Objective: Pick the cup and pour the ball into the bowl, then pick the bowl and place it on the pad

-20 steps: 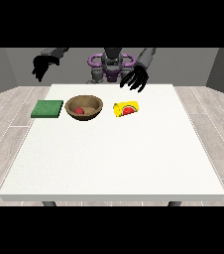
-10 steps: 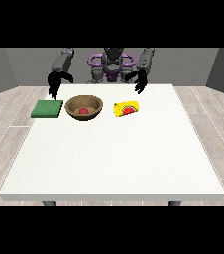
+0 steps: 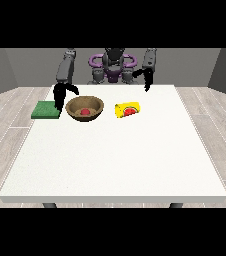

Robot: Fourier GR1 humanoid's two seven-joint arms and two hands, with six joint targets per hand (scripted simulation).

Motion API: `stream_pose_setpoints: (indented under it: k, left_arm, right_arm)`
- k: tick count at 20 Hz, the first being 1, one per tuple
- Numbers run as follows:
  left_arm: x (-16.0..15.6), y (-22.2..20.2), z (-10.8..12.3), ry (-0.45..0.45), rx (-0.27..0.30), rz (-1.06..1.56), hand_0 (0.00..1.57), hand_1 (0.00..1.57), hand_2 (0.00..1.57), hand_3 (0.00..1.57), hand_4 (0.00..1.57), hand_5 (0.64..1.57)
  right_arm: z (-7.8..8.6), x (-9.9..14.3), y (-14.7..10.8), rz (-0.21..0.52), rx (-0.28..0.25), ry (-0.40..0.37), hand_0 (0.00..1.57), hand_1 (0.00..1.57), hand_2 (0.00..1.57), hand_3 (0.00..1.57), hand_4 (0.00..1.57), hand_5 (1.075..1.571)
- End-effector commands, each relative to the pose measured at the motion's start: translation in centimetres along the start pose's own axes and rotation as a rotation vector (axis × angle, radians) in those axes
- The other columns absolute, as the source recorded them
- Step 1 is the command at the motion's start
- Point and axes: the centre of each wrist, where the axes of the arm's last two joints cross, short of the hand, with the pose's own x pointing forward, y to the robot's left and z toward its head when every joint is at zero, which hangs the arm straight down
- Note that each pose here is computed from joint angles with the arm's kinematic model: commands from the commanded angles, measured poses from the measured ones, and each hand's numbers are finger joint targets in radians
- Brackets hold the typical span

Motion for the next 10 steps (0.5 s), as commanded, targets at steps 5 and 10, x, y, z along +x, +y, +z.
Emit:
stream_pose_setpoints:
  k: [5, 10]
  left_arm:
    - [2.6, 0.7, 0.8, -0.02, -0.023, 0.001, 0.0, 0.0, 0.0, 0.0, 0.95, 1.431]
    - [3.8, 1.3, -0.2, -0.021, -0.007, 0.0, 0.0, 0.0, 0.0, 0.0, 0.96, 1.428]
  right_arm:
    - [1.7, -4.1, -3.6, -0.007, -0.043, 0.068, 0.0, 0.0, 0.0, 0.0, 0.35, 1.571]
    - [2.7, -6.6, -1.9, 0.004, -0.018, 0.041, 0.0, 0.0, 0.0, 0.0, 0.35, 1.571]
